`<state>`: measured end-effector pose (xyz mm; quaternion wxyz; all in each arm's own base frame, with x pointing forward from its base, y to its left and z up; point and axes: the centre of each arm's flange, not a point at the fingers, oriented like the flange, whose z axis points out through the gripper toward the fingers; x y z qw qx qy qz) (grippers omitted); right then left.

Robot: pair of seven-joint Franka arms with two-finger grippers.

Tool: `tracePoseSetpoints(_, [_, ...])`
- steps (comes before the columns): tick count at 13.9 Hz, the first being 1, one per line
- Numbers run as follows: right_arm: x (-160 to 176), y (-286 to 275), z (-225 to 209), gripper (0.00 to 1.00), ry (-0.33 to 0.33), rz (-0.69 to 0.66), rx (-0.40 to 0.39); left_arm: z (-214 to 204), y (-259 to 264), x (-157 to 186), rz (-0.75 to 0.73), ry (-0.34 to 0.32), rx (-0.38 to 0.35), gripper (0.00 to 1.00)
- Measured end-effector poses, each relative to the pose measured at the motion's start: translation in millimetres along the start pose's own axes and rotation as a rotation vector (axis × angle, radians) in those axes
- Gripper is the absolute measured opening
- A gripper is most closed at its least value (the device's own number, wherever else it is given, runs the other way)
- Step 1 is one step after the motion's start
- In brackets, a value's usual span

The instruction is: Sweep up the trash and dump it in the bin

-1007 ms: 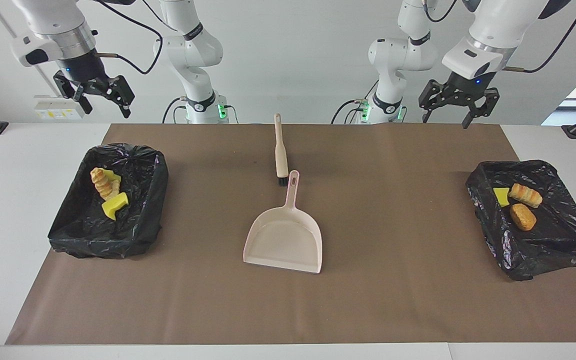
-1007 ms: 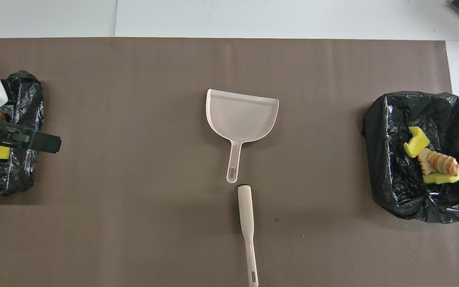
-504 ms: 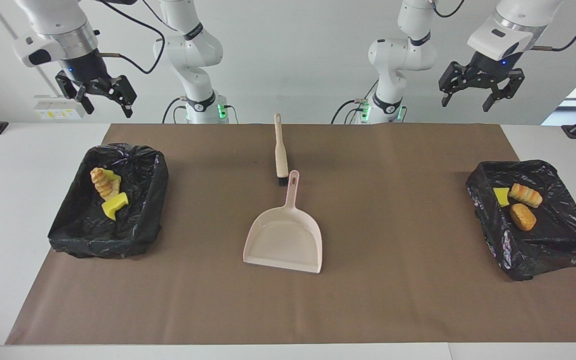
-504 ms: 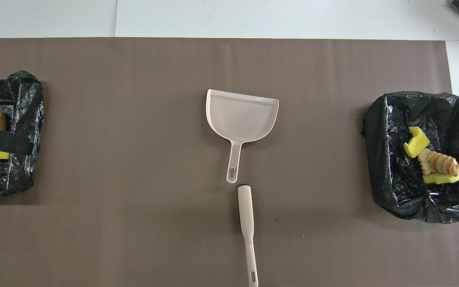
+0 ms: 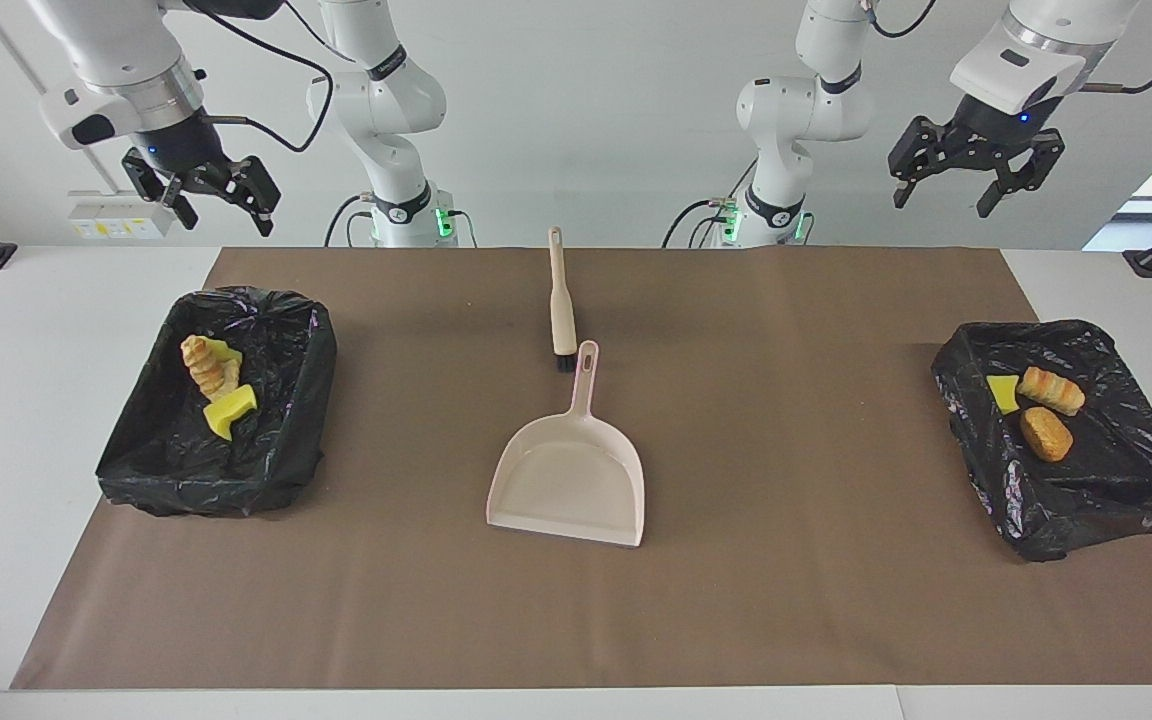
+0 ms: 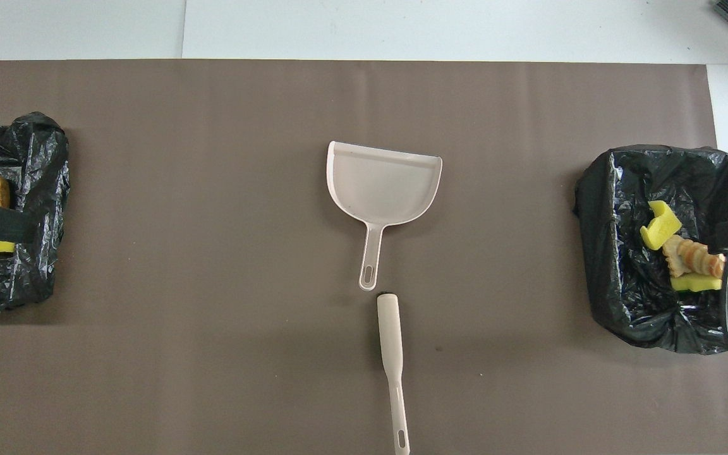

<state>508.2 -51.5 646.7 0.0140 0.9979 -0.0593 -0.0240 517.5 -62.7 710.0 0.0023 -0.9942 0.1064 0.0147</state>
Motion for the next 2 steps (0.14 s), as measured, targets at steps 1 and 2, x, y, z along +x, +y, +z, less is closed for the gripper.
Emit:
tracePoseSetpoints(1, [-0.1,0.7,0.4,1.0,-0.001,0.001,0.0,0.1,-6.6,-1.9,-0.013,0.0,-0.001,1.0])
tracePoseSetpoints(2, [-0.1,1.2,0.4,1.0,-0.001,0.002,0.0,0.3,-11.4,-3.2,-0.022,-0.001,-0.001,1.0])
